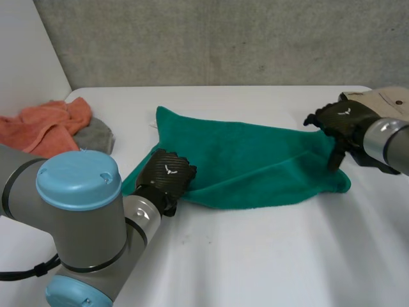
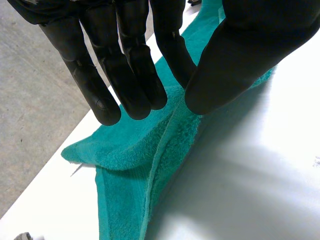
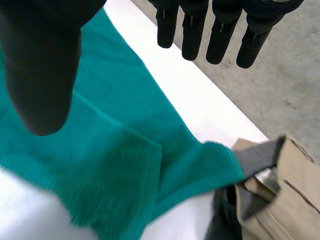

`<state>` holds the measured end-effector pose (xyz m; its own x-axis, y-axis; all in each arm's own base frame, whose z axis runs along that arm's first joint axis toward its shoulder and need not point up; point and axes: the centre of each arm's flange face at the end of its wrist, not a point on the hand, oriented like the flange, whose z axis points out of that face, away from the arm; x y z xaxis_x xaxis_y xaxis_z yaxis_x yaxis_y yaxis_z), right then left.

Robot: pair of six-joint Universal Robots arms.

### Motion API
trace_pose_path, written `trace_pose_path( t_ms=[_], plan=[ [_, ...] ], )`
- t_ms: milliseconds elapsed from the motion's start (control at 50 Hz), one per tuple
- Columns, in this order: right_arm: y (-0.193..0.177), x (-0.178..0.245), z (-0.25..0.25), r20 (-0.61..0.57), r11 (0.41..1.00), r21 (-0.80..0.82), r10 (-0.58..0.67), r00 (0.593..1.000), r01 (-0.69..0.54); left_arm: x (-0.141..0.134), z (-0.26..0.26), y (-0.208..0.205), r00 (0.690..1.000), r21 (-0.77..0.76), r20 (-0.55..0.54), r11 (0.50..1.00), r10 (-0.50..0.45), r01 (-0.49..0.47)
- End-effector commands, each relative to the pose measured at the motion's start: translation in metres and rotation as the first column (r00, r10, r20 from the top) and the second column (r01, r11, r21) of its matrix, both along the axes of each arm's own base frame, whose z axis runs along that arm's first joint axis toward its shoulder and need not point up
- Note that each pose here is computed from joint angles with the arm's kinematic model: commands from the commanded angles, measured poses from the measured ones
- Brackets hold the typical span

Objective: Fold the laundry.

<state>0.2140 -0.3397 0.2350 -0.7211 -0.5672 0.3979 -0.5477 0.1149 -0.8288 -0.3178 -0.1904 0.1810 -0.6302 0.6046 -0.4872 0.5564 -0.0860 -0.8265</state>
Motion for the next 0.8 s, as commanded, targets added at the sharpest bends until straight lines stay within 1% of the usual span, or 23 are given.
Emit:
trace_pose_path(
  t_ms=[20, 180, 360, 620, 700, 800],
  plan=[
    [-0.041, 0.016, -0.042, 0.025, 0.998, 0.042, 0.041, 0.999, -0.042, 0.000, 0.001, 0.000, 1.000, -0.003, -0.002, 1.000, -0.001, 0.001],
    [-0.065, 0.020, -0.085, 0.008, 0.996, 0.080, 0.046, 0.999, -0.047, -0.001, 0.002, -0.001, 1.000, -0.006, -0.005, 1.000, -0.001, 0.001],
    [-0.069, 0.019, -0.107, -0.016, 0.994, 0.109, 0.033, 0.999, -0.031, -0.001, 0.003, 0.000, 1.000, -0.009, -0.009, 1.000, -0.002, 0.002],
    [-0.064, 0.013, -0.107, -0.042, 0.993, 0.112, 0.043, 0.998, -0.038, -0.001, 0.010, -0.001, 1.000, -0.024, -0.024, 1.000, 0.001, -0.002],
    [-0.065, 0.012, -0.110, -0.071, 0.995, 0.085, 0.056, 0.996, -0.050, 0.000, 0.011, -0.001, 1.000, -0.025, -0.029, 1.000, 0.002, -0.003],
    [-0.067, 0.016, -0.106, -0.070, 0.998, 0.042, 0.046, 0.996, -0.044, 0.000, 0.011, -0.001, 1.000, -0.024, -0.030, 1.000, 0.002, -0.003]
  ],
)
